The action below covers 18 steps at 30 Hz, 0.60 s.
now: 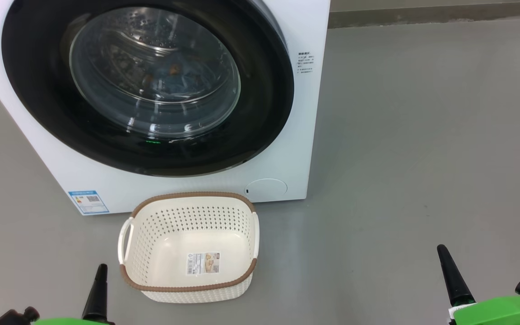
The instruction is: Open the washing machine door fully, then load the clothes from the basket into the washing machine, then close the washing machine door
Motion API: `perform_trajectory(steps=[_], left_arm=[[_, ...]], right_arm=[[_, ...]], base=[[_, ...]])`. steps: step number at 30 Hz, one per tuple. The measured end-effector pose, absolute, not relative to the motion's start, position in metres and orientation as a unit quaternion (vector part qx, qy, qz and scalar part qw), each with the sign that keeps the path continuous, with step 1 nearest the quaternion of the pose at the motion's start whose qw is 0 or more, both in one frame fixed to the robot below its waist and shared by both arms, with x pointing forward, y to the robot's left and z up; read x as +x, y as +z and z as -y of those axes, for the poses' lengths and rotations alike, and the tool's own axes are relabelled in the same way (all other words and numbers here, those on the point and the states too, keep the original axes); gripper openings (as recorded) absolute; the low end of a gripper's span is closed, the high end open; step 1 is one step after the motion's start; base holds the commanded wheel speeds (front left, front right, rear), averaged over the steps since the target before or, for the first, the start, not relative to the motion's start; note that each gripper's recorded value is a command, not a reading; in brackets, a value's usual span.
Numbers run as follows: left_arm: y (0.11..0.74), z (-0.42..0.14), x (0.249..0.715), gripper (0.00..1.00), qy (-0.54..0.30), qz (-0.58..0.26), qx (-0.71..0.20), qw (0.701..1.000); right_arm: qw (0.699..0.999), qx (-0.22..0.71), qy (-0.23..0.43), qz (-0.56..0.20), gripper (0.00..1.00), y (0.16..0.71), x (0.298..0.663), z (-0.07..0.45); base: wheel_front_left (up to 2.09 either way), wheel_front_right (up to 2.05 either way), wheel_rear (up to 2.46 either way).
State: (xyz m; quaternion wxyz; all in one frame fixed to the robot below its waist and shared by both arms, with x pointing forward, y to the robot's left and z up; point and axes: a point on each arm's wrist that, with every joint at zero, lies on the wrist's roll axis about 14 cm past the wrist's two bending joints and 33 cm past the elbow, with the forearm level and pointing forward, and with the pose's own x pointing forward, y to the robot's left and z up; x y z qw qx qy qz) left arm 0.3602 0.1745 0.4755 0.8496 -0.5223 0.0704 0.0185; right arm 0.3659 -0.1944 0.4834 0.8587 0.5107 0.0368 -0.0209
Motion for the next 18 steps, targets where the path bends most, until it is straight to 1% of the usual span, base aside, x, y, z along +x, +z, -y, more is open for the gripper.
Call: perform_trajectory(steps=[16,18], left_arm=[[0.4763,-0.1785,0.3663,0.0,0.021,-0.065,-0.595,0.801],[0.4761,-0.1787,0.3669,0.0,0.022,-0.064,-0.605,0.793]], right_arm=[[0.808,0.587,-0.031,-0.034,0.0,0.4799,0.3675,0.199],[0.798,0.6,-0.032,-0.032,0.0,0.4803,0.3682,0.1999]], base=[[0.0,0.0,0.0],[0.0,0.0,0.0]])
